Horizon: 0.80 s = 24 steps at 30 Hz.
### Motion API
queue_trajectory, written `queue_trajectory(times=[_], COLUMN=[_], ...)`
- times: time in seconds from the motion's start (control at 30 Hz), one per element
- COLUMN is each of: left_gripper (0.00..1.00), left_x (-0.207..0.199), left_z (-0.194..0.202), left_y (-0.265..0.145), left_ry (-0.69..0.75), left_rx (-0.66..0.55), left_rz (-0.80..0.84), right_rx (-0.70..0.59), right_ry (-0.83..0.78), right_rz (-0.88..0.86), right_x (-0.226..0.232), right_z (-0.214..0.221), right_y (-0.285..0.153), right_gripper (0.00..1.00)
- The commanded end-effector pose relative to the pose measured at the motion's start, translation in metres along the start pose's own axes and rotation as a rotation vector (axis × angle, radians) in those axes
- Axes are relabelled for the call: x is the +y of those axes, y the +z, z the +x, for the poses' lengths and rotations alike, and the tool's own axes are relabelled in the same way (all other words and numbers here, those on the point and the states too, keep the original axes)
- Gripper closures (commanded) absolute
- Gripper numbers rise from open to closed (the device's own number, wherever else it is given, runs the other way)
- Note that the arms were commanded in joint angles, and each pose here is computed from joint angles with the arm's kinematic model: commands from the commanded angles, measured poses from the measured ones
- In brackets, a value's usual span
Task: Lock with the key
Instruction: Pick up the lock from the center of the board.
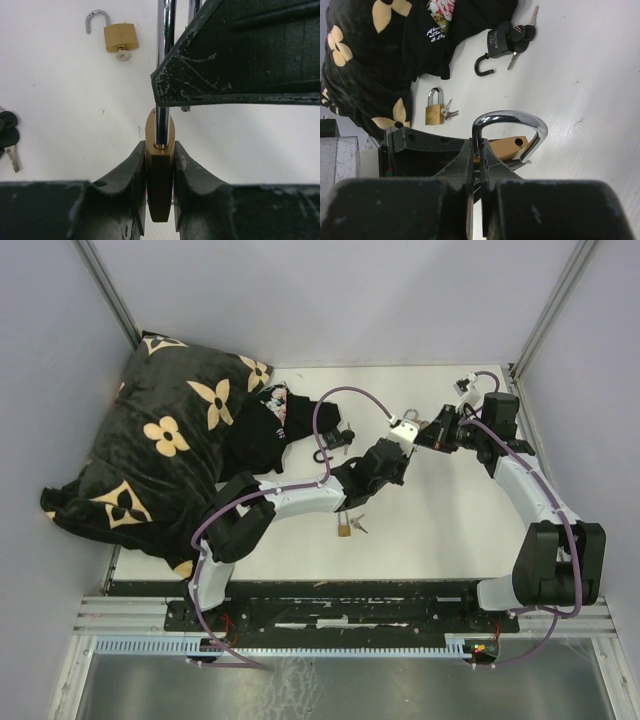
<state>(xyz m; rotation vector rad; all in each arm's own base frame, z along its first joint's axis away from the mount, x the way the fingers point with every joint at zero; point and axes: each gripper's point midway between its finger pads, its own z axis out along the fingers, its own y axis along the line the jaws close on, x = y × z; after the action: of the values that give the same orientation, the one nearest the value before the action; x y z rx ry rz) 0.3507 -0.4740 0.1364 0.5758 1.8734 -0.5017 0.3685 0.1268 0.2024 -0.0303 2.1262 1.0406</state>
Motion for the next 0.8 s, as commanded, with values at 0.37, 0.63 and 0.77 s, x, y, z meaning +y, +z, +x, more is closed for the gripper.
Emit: queue_trajectory(times=[0.37, 0.63, 0.77], left_gripper=[0.97, 0.97, 0.97], left_x=[-0.004, -0.006, -0.001], left_z=[-0.044, -0.016, -0.006], left_y=[-0.097, -0.182, -0.216], left_ry=[-0.137, 0.081, 0.176], left_rx=[-0.055, 0.065, 0.066], left_rz=[0.352, 0.553, 0.592], right_rx=[0.056, 0.017, -0.067], right_ry=[-0.529, -0.909, -1.075], right_rz=[-0.447, -0.712, -0.789], right_x=[0.103, 0.148, 0.156], right_z=[0.009, 0.062, 0.091], right_y=[-0.062, -0.116, -0.130], right_gripper=[0.37, 0.12, 0.01])
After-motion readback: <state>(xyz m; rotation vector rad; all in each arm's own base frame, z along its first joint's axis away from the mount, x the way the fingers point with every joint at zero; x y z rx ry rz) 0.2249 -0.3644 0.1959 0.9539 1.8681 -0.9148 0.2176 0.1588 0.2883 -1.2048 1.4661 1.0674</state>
